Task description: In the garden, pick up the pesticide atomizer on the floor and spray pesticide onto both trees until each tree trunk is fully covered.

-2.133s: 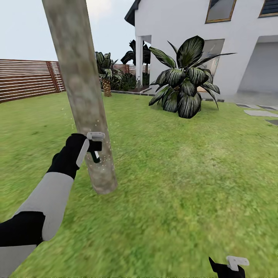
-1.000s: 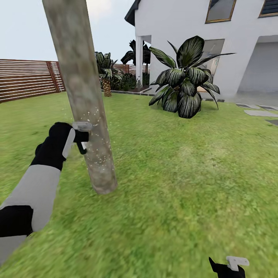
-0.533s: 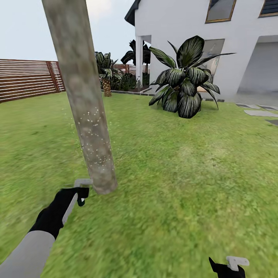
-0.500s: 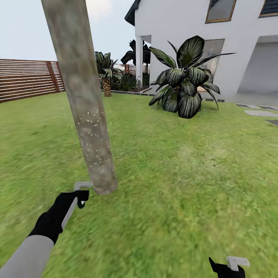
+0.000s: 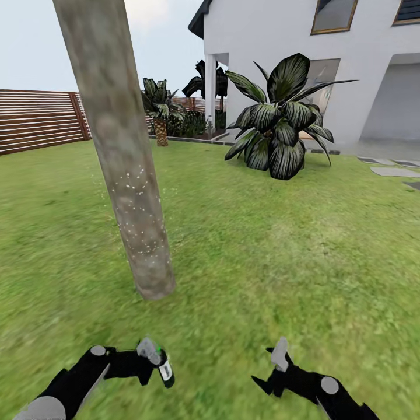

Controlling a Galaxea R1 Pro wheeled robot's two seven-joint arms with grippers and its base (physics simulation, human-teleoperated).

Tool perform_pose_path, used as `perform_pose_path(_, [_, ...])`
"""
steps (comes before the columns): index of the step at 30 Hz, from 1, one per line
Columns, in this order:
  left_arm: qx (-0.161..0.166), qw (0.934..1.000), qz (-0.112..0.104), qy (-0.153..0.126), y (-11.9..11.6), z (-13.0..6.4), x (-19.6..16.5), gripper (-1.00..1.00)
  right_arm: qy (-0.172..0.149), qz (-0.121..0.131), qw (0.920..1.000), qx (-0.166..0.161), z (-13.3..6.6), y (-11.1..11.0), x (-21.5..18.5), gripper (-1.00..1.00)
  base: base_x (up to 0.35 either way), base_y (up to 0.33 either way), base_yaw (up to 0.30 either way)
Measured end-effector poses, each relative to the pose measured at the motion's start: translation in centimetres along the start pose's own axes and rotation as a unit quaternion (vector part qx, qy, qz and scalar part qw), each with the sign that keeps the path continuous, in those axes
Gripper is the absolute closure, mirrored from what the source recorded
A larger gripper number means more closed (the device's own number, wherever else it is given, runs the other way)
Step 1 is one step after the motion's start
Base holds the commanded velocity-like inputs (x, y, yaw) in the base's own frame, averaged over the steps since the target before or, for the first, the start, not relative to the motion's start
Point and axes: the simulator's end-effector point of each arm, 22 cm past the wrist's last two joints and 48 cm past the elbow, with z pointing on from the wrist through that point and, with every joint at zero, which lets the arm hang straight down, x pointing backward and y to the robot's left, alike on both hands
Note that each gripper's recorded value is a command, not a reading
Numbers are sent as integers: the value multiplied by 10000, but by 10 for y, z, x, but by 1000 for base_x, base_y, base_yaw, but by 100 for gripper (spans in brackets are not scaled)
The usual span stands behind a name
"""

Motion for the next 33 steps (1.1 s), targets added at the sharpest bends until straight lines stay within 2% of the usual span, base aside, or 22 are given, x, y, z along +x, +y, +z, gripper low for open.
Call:
perform_pose_path(2, [575, 9975, 222, 359, -18, -11, 18, 100, -336, -424, 9958, -742, -3, 21, -60, -100, 0, 0, 0])
perform_pose_path(4, [970, 9907, 484, 819, -30, -21, 37, 100, -605, -801, 9877, -1201, -12, 37, -99, -100, 0, 0, 0])
perform_pose_path(5, [1124, 9838, 711, 1202, -31, -27, 50, 100, -724, -970, 9837, -1328, -17, 42, -116, -100, 0, 0, 0])
perform_pose_path(8, [1208, 9723, 1007, 1731, -29, -35, 71, 100, -811, -1118, 9807, -1384, -21, 44, -128, -100, 0, 0, 0])
perform_pose_path(11, [1217, 9688, 1188, 1804, -27, -36, 71, 100, -798, -1158, 9788, -1490, -24, 47, -126, -100, 0, 0, 0])
perform_pose_path(14, [1317, 9642, 1706, 1543, -31, -31, 56, 100, -767, -1172, 9775, -1578, -24, 51, -124, -100, 0, 0, 0])
perform_pose_path(15, [1337, 9632, 1784, 1500, -32, -30, 53, 100, -731, -1205, 9756, -1681, -25, 56, -122, 100, 0, 0, 0])
perform_pose_path(18, [1357, 9617, 1883, 1457, -33, -29, 50, 100, -443, -1476, 9667, -2044, -26, 74, -108, 100, 0, 0, 0])
perform_pose_path(24, [1339, 9599, 2041, 1379, -33, -26, 40, 100, -362, -1558, 9632, -2158, -25, 81, -104, 100, 0, 0, 0])
perform_pose_path(25, [1351, 9584, 2081, 1411, -34, -25, 40, 100, -361, -1565, 9630, -2163, -25, 82, -104, 100, 0, 0, 0])
perform_pose_path(28, [1467, 9476, 2361, 1577, -48, -9, 34, 100, -367, -1602, 9624, -2161, -25, 82, -106, 100, 0, 0, 0])
perform_pose_path(31, [1588, 9414, 2550, 1535, -64, 8, 19, 100, -141, -1872, 9589, -2127, -24, 79, -99, 100, 0, 0, 0])
perform_pose_path(33, [1745, 9366, 2661, 1464, -84, 22, 9, 100, -94, -2013, 9554, -2157, -16, 87, -104, 100, 0, 0, 0])
